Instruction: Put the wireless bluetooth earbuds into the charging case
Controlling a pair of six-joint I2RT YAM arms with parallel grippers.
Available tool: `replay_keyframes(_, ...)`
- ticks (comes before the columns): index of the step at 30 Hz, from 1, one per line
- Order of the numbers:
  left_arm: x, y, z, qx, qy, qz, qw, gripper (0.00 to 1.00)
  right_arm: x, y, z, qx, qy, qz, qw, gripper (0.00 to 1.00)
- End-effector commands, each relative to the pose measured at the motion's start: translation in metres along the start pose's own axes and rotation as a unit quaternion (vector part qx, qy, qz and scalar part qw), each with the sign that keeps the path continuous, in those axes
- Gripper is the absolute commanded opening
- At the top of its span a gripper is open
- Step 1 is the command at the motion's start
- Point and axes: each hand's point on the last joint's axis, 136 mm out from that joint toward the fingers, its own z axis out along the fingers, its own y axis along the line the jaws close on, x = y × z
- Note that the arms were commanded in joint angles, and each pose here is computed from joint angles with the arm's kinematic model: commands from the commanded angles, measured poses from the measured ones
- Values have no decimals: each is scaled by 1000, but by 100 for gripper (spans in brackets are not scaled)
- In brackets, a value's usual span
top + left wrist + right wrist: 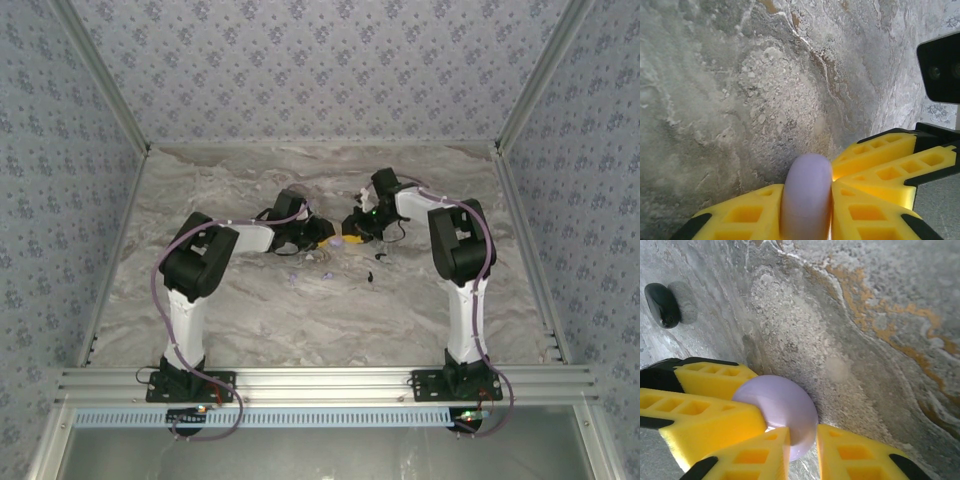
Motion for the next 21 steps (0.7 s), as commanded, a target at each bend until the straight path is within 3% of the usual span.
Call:
replay_keyframes(1,10,8,1,-11,10,2,1000,25,-1,13,-23,-6,-25,-7,1000,27)
replay_keyframes(7,0,-8,-23,2,-13,33,999,23,0,22,-64,-5,-76,-26,997,40)
replay_keyframes(12,-7,-35,-53,1,-30,99,995,23,3,41,-103,-31,-124,-66,990,45)
replay_keyframes(21,-5,-116,-120,104,-72,200,972,23,19,101,-162,-118,-178,-170,962,49)
